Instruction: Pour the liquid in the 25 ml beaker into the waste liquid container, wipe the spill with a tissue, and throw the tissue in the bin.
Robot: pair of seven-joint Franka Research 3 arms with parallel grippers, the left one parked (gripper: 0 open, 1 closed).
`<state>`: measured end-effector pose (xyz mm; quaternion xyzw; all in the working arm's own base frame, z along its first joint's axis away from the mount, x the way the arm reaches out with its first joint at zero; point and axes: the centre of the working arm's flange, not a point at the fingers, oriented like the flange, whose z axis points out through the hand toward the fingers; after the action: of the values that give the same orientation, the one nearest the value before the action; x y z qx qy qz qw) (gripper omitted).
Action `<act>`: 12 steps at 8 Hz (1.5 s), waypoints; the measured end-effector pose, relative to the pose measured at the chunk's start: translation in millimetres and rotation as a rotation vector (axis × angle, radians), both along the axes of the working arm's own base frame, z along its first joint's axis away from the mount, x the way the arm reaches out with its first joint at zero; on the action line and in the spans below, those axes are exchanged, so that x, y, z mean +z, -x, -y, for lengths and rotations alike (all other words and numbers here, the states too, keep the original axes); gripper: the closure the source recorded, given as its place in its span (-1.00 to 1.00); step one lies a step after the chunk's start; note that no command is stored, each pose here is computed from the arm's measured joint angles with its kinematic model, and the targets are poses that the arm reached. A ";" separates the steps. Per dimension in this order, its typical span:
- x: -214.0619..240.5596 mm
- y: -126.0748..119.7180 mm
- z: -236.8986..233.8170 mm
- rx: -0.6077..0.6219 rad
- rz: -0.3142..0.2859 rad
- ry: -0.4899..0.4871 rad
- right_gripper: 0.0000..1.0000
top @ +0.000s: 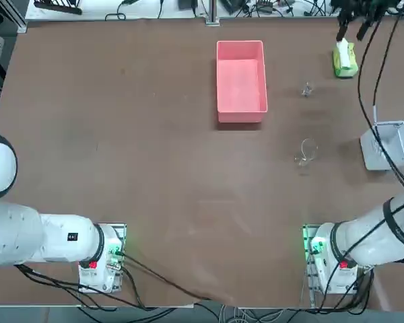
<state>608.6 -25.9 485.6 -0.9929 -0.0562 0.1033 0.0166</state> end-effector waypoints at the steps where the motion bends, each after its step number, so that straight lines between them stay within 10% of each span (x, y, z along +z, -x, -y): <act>1: -27.1 -0.8 14.4 0.061 0.028 -0.015 -1.00; 12: -136.5 24.6 66.3 0.795 0.391 -0.351 -1.00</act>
<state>584.0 -92.2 349.0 -0.8775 -0.4503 -0.0982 0.1326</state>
